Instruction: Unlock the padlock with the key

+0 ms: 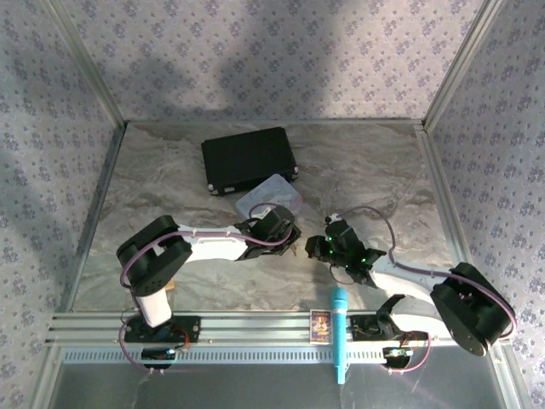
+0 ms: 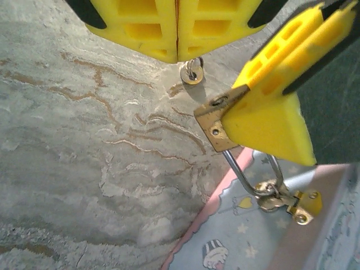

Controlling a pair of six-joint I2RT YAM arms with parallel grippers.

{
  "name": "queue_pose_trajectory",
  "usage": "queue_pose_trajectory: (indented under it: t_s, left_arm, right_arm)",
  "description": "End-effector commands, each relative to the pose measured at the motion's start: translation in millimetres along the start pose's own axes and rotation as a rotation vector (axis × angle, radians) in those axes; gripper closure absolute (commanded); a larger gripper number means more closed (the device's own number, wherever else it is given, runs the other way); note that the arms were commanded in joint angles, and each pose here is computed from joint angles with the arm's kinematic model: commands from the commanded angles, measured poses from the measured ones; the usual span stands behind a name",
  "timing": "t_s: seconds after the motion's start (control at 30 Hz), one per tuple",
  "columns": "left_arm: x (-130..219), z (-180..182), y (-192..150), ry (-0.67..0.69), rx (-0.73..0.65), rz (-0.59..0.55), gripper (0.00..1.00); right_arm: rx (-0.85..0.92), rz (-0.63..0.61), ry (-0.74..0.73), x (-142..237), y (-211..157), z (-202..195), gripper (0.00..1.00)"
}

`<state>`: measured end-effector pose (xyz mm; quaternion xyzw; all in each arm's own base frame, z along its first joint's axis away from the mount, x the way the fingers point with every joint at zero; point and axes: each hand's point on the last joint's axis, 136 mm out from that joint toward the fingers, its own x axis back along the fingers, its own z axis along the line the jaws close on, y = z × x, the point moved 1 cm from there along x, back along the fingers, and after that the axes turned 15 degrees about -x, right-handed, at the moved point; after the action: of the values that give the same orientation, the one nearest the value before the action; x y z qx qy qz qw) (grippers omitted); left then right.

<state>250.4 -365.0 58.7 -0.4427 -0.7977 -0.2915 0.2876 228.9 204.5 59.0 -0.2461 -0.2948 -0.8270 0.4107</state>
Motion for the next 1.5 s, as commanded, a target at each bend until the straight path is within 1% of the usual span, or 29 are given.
queue_pose_trajectory:
  t_s: [0.0,0.07,0.1,0.17,0.3,0.4,0.43,0.57,0.6,0.7,0.8,0.93,1.13,1.2,1.27,1.33,1.47]
  left_arm:
    - [7.9,126.3,-13.1,0.438,0.041,0.036,0.8]
    - [13.4,133.7,-7.6,0.451,0.027,0.009,0.72]
    - [15.1,136.1,-5.6,0.451,0.029,0.003,0.7]
    - [17.7,141.0,-3.2,0.445,0.037,-0.002,0.68]
    - [26.3,144.3,-0.5,0.433,0.031,-0.009,0.65]
    - [37.4,144.0,3.5,0.428,0.014,-0.027,0.64]
    - [40.9,143.3,4.9,0.424,0.008,-0.034,0.61]
    - [57.0,133.6,11.8,0.385,-0.035,-0.057,0.58]
    - [61.5,128.9,13.9,0.37,-0.044,-0.066,0.57]
    - [72.9,123.3,17.7,0.345,-0.067,-0.084,0.57]
    - [82.6,125.1,18.8,0.34,-0.077,-0.091,0.57]
    - [91.0,130.0,17.2,0.331,-0.067,-0.093,0.57]
    - [100.3,130.3,22.4,0.331,-0.068,-0.123,0.57]
    - [101.9,130.1,23.5,0.333,-0.07,-0.129,0.57]
    - [103.4,129.8,23.9,0.332,-0.072,-0.131,0.57]
    - [105.0,130.2,23.9,0.331,-0.071,-0.132,0.57]
    - [109.5,122.6,26.6,0.301,-0.099,-0.143,0.57]
  right_arm:
    - [0.056,0.057,-0.06,0.6,-8.0,-6.5,0.86]
    - [0.089,0.084,-0.079,-1.7,-10.4,-3.8,0.76]
    - [0.106,0.09,-0.095,-3.0,-10.6,-1.9,0.72]
    - [0.141,0.093,-0.119,-6.3,-12.1,1.1,0.69]
    - [0.195,0.098,-0.15,-15.2,-14.3,13.3,0.68]
    - [0.253,0.1,-0.206,-22.4,-16.1,19.8,0.68]
    - [0.268,0.092,-0.237,-23.9,-14.9,19.8,0.68]
    - [0.313,0.063,-0.428,-27.8,-10.3,9.0,0.68]
    - [0.321,0.061,-0.458,-29.2,-10.4,7.8,0.68]
    - [0.344,0.038,-0.534,-30.5,-12.0,3.6,0.69]
    - [0.361,0.032,-0.577,-29.1,-17.1,0.7,0.7]
    - [0.37,0.073,-0.572,-40.3,-28.4,-4.3,0.7]
    - [0.407,0.088,-0.559,-57.1,-32.9,-0.7,0.75]
    - [0.421,0.099,-0.589,-58.7,-32.8,-2.1,0.86]
    - [0.422,0.108,-0.599,-56.2,-32.2,-3.6,0.93]
    - [0.405,0.122,-0.569,-52.1,-34.2,-2.8,1.0]
    - [0.344,0.126,-0.448,-37.1,-30.0,5.6,1.0]
